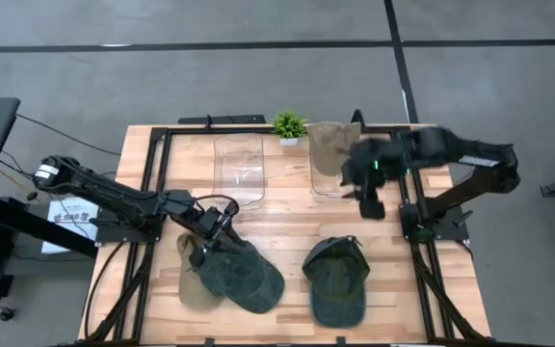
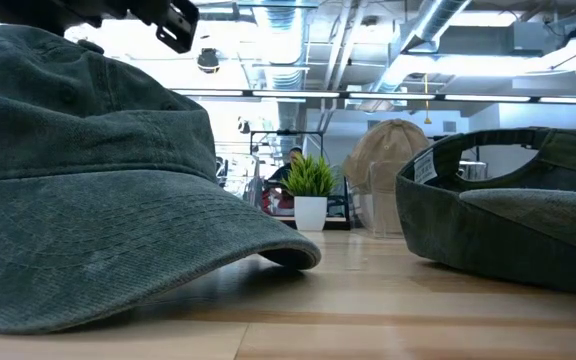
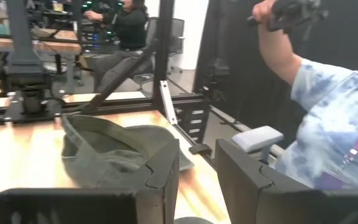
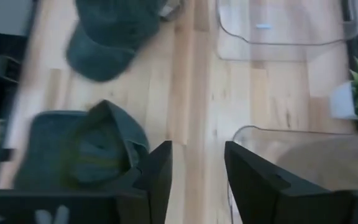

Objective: Pick & Place hat
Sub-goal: Put the brown cap into the right transparent bin

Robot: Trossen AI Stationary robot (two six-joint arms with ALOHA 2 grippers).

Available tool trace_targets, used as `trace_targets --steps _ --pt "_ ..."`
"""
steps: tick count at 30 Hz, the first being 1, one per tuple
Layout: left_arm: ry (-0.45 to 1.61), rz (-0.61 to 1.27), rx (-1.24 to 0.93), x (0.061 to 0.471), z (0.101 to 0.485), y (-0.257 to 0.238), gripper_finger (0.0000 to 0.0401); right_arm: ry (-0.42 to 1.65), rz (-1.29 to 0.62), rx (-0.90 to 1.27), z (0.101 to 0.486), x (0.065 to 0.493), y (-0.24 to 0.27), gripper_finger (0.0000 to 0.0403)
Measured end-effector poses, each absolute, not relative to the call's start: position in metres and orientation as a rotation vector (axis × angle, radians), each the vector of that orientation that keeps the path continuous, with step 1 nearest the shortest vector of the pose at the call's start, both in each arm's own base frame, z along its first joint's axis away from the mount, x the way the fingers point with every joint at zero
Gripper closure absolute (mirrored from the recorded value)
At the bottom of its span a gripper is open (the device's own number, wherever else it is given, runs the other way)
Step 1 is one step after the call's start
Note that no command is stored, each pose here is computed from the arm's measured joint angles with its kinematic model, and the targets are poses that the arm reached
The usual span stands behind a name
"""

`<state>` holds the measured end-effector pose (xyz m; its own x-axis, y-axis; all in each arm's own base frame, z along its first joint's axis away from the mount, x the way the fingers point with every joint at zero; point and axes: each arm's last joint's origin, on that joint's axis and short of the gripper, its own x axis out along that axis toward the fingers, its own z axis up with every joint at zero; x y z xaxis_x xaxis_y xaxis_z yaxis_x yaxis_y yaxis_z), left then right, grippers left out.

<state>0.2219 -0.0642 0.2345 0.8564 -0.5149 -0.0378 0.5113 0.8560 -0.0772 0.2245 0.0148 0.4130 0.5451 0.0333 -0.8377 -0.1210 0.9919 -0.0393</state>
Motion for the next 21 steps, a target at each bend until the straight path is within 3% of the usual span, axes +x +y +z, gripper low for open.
trace_targets --steps 7,13,21 --pt "0.061 -0.623 -0.063 0.216 0.234 -0.082 0.0301 0.873 -0.097 -0.239 0.349 0.222 0.064 0.0275" --pt "0.060 -0.628 -0.061 0.213 0.235 -0.091 0.0301 0.695 -0.107 -0.293 0.301 0.224 0.095 0.0273" --pt "0.059 -0.599 -0.062 0.215 0.235 -0.085 0.0301 0.593 -0.094 -0.248 0.274 0.233 0.105 0.0275"
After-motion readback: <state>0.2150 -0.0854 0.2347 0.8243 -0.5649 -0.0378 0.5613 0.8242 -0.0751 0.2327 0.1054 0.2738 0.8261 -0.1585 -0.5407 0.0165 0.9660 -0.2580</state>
